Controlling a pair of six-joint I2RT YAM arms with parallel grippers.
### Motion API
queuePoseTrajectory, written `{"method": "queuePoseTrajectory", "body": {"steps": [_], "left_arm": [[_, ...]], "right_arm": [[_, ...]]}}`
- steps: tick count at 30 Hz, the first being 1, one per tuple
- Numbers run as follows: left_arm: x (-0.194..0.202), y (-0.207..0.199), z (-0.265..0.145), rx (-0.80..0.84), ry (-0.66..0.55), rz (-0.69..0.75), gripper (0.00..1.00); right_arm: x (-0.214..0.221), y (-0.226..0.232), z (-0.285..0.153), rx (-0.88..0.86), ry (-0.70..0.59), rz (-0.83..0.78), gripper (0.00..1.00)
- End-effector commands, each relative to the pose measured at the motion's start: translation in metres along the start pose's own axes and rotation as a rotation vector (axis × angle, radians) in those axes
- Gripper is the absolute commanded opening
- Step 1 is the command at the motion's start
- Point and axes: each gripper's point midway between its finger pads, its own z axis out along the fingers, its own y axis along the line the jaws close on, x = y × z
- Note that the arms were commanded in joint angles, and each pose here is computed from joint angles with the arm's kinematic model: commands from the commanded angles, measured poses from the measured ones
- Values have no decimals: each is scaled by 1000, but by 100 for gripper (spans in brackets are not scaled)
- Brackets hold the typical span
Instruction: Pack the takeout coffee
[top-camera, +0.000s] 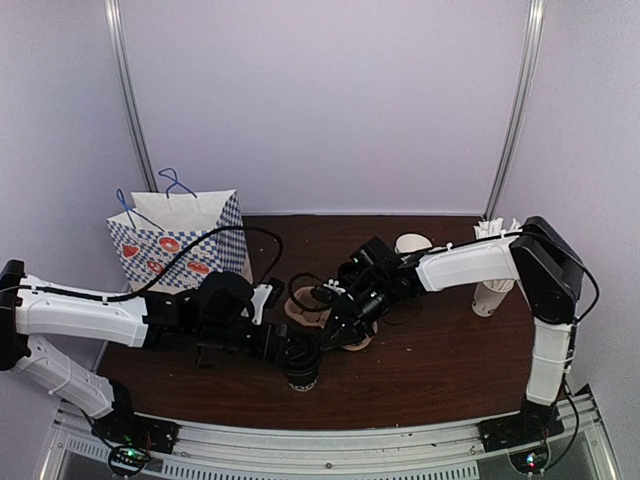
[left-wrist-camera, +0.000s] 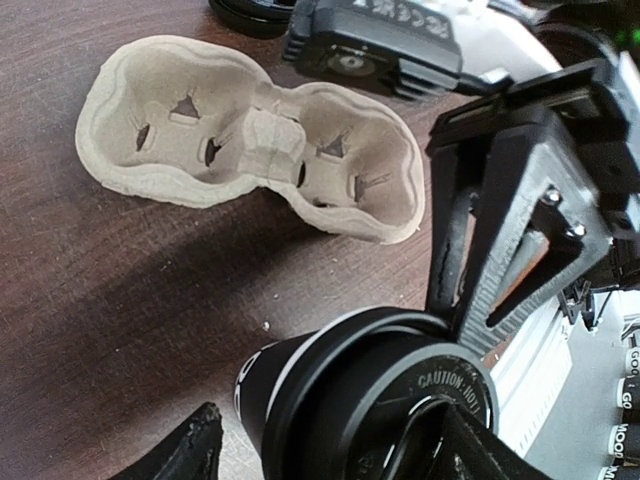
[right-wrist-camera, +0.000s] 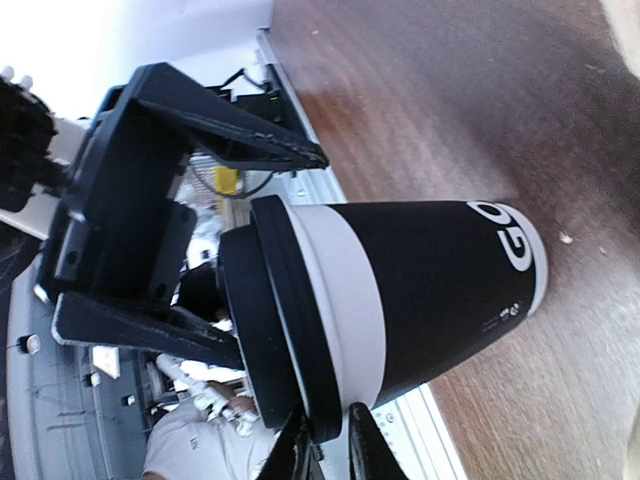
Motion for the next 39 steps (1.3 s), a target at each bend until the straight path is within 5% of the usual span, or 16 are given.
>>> {"method": "queuePoseTrajectory", "body": {"steps": [1,13,27,39], "left_arm": [[33,45,6,-71,68,-35,75],[68,82,18,-122,141,-107,74],[24,52,-5,-79,75,96,80],[-45,-4,-40,16,-64,262,93]], "right_arm": [[-4,-45,19,20,-12,78,14],[10,-113,16,279,28,152,14],[-8,30,-27,69,-50,-307,38],[-17,22,-34,135,-7,-373,36]]}}
